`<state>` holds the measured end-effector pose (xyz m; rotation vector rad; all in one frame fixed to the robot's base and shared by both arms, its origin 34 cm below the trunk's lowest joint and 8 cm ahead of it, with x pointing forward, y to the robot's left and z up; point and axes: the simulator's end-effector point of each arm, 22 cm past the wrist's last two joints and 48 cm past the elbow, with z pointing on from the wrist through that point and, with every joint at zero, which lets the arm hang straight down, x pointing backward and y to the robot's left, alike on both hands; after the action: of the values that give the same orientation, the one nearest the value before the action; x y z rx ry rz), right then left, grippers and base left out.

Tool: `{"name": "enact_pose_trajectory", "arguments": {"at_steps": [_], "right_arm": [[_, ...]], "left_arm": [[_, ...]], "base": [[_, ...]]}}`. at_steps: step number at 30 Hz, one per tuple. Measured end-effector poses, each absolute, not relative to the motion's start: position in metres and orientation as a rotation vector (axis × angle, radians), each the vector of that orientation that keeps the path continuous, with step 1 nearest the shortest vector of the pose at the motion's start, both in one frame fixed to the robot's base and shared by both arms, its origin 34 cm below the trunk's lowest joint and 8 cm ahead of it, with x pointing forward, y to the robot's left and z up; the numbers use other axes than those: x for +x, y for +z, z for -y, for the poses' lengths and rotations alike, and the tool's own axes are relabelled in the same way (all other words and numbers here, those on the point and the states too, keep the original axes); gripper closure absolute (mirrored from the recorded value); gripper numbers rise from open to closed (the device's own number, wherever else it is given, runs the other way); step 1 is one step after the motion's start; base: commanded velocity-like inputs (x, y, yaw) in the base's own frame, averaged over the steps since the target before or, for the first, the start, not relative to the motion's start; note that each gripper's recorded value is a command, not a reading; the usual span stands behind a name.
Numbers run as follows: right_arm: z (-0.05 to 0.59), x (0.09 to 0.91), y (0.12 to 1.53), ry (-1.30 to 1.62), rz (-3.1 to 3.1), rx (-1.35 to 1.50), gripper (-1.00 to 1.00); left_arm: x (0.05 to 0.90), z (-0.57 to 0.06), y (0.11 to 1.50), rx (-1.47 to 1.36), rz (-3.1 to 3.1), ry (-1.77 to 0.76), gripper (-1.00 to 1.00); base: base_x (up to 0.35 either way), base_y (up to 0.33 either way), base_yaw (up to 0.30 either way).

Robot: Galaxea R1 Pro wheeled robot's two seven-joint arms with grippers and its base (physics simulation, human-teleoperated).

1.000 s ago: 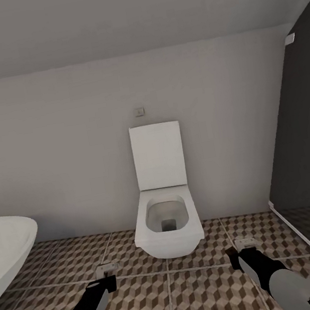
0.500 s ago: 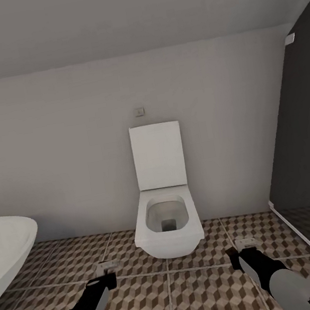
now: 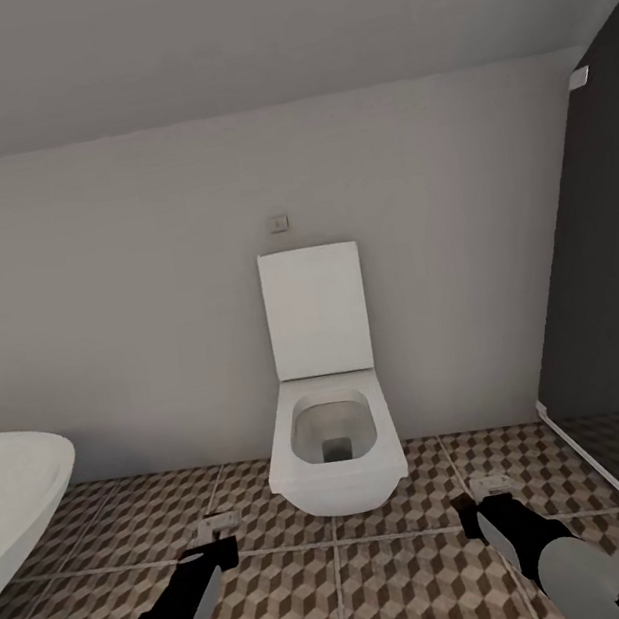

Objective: Take the four mousetraps from the cabinet in the bathroom and place them on the bathroom floor. Make sure all four end up on the same floor surface, and ensure that at least two of them are either under or directly next to the same bathroom sink.

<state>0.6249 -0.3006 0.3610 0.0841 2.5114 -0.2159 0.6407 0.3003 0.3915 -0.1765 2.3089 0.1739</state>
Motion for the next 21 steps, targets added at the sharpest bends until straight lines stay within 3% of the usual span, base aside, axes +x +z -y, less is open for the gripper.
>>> {"name": "enact_pose_trajectory", "arguments": {"at_steps": [21], "right_arm": [[0.2991,0.6291,0.3652,-0.213,-2.496,0.085,1.0]], "left_arm": [[0.6418,-0.2947,0.3928,-0.176,-2.303,0.176,1.0]], "base": [[0.0,0.0,0.0]]}}
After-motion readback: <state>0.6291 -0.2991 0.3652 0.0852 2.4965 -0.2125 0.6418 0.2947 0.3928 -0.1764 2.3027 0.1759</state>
